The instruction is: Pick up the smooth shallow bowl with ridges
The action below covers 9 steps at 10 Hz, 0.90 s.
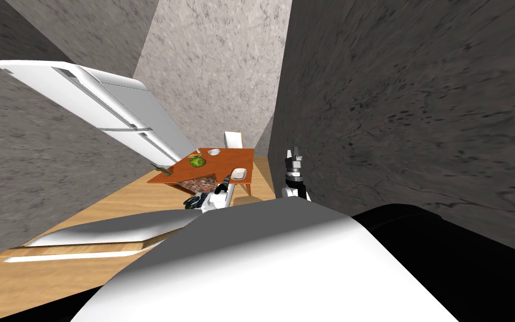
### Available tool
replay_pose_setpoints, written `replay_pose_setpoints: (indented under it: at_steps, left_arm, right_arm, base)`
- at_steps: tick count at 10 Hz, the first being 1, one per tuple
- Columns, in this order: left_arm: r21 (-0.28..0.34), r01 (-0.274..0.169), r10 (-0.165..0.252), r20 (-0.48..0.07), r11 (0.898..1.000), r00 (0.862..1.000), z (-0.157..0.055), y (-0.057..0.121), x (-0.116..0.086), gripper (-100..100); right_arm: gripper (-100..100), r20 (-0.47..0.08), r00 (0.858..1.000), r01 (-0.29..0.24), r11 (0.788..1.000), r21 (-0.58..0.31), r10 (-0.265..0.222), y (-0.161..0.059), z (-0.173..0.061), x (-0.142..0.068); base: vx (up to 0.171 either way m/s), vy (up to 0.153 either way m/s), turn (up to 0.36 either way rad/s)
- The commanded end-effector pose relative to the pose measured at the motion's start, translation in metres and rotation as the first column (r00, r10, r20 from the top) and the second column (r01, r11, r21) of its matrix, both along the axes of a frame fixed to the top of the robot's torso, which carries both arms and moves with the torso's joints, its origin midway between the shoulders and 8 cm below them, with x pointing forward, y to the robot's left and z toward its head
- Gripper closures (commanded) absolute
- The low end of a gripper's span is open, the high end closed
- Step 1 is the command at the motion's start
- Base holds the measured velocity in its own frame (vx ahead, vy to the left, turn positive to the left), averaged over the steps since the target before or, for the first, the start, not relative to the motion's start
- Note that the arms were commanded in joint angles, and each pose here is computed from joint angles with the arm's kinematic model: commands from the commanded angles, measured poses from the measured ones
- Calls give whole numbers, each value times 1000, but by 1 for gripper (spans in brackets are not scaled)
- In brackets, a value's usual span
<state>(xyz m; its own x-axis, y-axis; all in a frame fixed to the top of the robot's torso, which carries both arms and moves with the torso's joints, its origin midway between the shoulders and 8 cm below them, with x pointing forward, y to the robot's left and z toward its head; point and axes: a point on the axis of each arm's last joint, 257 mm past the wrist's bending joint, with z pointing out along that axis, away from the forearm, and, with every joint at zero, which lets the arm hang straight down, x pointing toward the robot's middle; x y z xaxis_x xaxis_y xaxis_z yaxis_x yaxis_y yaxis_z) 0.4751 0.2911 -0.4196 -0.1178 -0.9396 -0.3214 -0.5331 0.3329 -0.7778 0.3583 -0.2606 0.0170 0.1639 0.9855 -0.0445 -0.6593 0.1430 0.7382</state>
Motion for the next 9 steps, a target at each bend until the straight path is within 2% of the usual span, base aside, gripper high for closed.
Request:
replay_pose_setpoints:
  at_steps: [1,3,4,5,6,7,8,9]
  left_arm:
    - [-16,-20,19,-48,1000,999,-18,-1,-4,-100]
    - [-41,-41,37,-96,998,995,-35,-7,-11,-100]
    - [-73,-60,49,-136,996,989,-49,-18,-18,-100]
    - [-92,-67,52,-154,993,987,-55,-27,-20,-100]
    - [-137,-79,53,-183,987,982,-65,-49,-25,-100]
    - [-161,-83,51,-194,983,980,-69,-63,-27,-100]
    - [-162,-83,51,-194,983,980,-69,-63,-27,-100]
    - [-208,-88,43,-210,974,977,-72,-90,-29,-100]
  right_arm:
    - [0,0,1000,0,1000,0,0,0,0,0]
    - [0,0,1000,0,1000,0,0,0,0,0]
    - [0,0,1000,0,1000,0,0,0,0,0]
    - [0,0,1000,0,1000,0,0,0,0,0]
    - [0,0,1000,0,1000,0,0,0,0,0]
    - [0,0,1000,0,1000,0,0,0,0,0]
    - [0,0,1000,0,1000,0,0,0,0,0]
    - [0,0,1000,0,1000,0,0,0,0,0]
  base:
    - [83,12,18]
    - [73,-1,13]
    - [111,-2,26]
    - [113,11,15]
    - [95,13,12]
    - [71,14,14]
    - [31,3,3]
    - [18,1,8]
